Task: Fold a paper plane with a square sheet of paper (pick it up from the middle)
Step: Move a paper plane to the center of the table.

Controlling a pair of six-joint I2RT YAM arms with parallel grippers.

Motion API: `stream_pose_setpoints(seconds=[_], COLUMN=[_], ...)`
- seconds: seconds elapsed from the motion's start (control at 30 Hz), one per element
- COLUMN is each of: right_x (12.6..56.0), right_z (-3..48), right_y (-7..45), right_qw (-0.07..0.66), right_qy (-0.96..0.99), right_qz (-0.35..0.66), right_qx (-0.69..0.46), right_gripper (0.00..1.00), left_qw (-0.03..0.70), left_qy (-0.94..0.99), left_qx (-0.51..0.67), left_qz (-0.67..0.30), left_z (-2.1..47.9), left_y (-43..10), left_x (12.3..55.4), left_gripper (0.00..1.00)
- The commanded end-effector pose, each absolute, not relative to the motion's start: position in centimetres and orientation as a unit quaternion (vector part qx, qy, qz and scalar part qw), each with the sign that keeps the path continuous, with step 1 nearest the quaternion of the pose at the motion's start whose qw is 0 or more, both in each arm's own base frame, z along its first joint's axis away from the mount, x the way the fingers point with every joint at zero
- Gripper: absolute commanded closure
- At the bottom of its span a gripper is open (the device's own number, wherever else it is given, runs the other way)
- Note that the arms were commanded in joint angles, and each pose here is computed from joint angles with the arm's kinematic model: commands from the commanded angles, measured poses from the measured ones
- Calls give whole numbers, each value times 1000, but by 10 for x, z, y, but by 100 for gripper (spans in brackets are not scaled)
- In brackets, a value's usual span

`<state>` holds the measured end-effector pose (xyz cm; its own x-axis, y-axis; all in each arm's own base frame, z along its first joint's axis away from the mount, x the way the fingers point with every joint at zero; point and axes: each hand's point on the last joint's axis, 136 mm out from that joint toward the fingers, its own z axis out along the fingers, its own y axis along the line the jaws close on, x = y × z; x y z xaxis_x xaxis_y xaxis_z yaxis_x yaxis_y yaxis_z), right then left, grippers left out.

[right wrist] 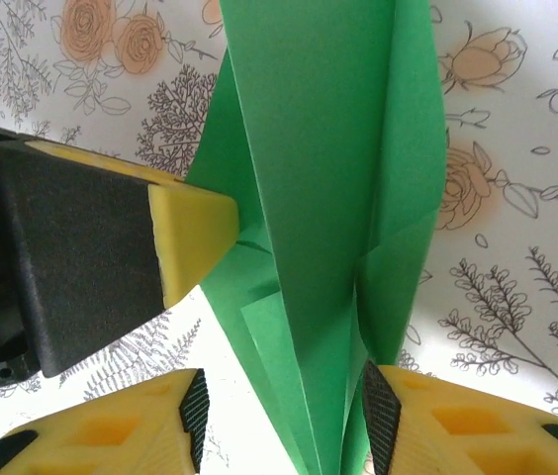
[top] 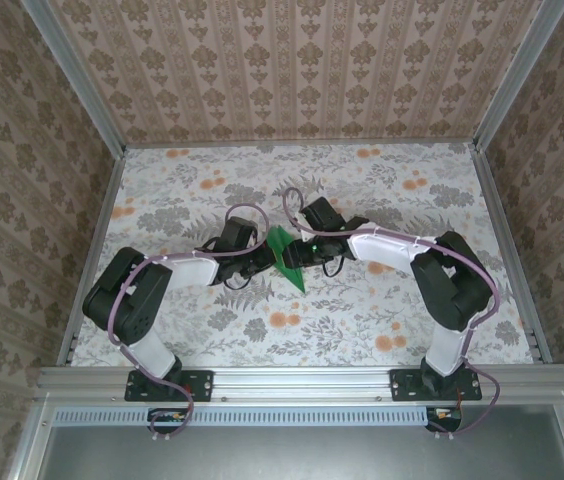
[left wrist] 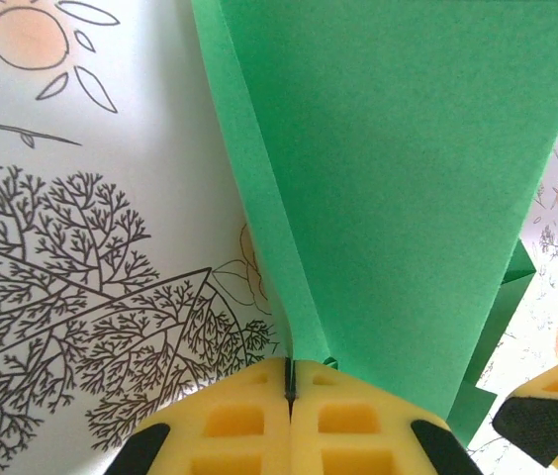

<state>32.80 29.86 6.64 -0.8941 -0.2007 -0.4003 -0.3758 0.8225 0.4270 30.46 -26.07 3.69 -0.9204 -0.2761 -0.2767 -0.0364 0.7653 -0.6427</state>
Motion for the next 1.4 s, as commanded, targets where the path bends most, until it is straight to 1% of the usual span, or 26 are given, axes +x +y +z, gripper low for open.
stream_pose_setpoints(seconds=[0.0,0.13,0.23,0.53,0.73,0.87,1.07,1.37], right_x=[330,323,322,314,300,292,291,302], right_z=[60,55,51,45,40,35,33,29], right_y=[299,302,299,301,302,301,299,301], right_qw=[163,145,140,124,106,96,95,110], right_qy=[944,942,944,945,944,946,949,951], right_qz=[234,248,240,238,240,234,220,194], right_qx=[-169,-176,-176,-188,-200,-205,-206,-214], right_gripper=[52,55,55,55,51,50,54,54], left_qw=[176,176,175,173,174,175,174,173], left_qy=[920,919,919,919,919,919,918,916], left_qx=[-89,-88,-89,-89,-89,-91,-91,-86], left_qz=[-339,-342,-343,-343,-342,-343,-343,-353], left_z=[37,38,38,38,38,38,38,42], left_y=[-262,-263,-263,-263,-263,-263,-263,-266], left_x=[304,305,305,304,305,305,305,306], left_gripper=[100,100,100,100,100,100,100,100])
